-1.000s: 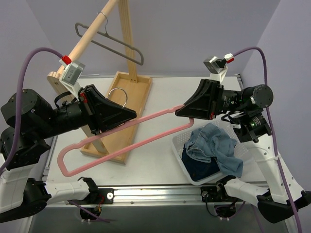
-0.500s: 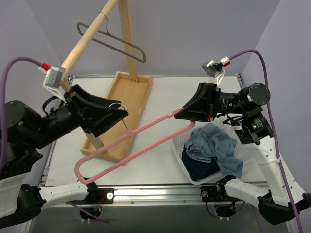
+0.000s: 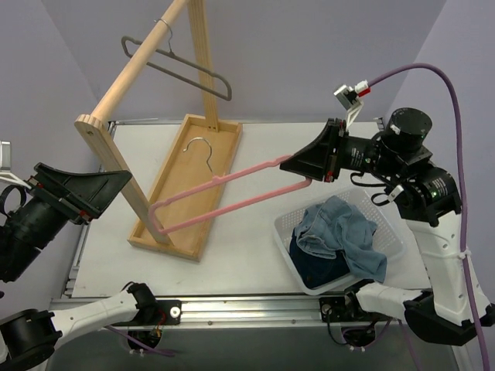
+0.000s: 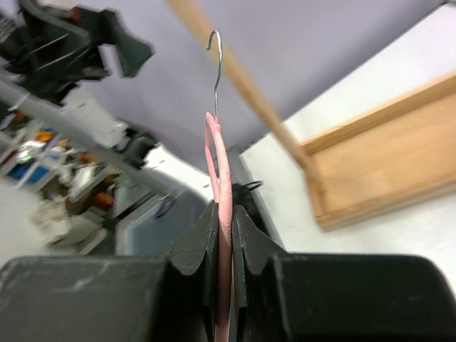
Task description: Remove the skirt from the hanger
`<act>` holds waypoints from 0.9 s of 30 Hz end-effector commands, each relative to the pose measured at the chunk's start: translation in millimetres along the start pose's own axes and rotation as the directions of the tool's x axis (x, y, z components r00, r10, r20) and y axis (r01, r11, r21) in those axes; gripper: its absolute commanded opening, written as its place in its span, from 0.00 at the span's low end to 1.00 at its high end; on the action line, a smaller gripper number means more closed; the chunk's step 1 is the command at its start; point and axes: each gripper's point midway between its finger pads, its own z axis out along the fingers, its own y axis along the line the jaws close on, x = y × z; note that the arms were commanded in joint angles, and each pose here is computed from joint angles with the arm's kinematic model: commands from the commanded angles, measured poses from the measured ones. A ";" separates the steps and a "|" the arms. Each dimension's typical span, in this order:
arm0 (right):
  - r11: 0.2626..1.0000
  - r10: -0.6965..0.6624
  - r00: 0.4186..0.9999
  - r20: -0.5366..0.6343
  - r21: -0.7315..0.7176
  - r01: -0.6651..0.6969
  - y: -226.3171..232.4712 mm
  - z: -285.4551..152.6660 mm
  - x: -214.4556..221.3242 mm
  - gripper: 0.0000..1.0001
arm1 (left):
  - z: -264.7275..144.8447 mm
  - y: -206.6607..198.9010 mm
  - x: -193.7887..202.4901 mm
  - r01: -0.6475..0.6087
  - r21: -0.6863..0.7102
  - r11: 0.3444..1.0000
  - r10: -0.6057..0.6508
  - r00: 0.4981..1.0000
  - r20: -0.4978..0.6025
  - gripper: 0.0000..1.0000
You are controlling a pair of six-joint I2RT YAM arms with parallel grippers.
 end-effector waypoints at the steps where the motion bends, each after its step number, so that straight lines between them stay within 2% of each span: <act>1: 0.968 -0.119 0.993 0.003 0.223 0.116 -47.8 2.1 -16.7 0.00 | 13.1 8.1 8.7 -0.039 -0.054 0.998 0.038 0.999 -0.020 0.94; 5: 0.935 -0.173 0.985 0.015 0.317 0.160 -68.0 8.1 -39.2 0.00 | 16.8 6.5 11.0 -0.062 -0.060 0.996 0.060 0.997 -0.038 0.94; 10: 0.929 -0.231 0.967 0.108 0.320 0.187 -77.1 24.9 -65.7 0.00 | 21.5 8.3 19.0 -0.083 -0.069 0.994 0.078 0.994 -0.071 0.94; 16: 0.901 -0.318 0.937 0.146 0.355 0.250 -83.5 55.2 -100.9 0.00 | 31.8 15.3 48.8 -0.100 -0.092 0.991 0.082 0.980 -0.181 0.94; 21: 0.901 -0.366 0.896 0.250 0.337 0.273 -71.7 66.2 -139.1 0.00 | 40.6 21.6 67.1 -0.088 -0.113 0.990 0.061 0.972 -0.226 0.94; 27: 0.916 -0.370 0.870 0.326 0.285 0.283 -67.3 83.3 -159.9 0.00 | 45.9 22.6 82.0 -0.058 -0.102 0.993 0.031 0.967 -0.255 0.94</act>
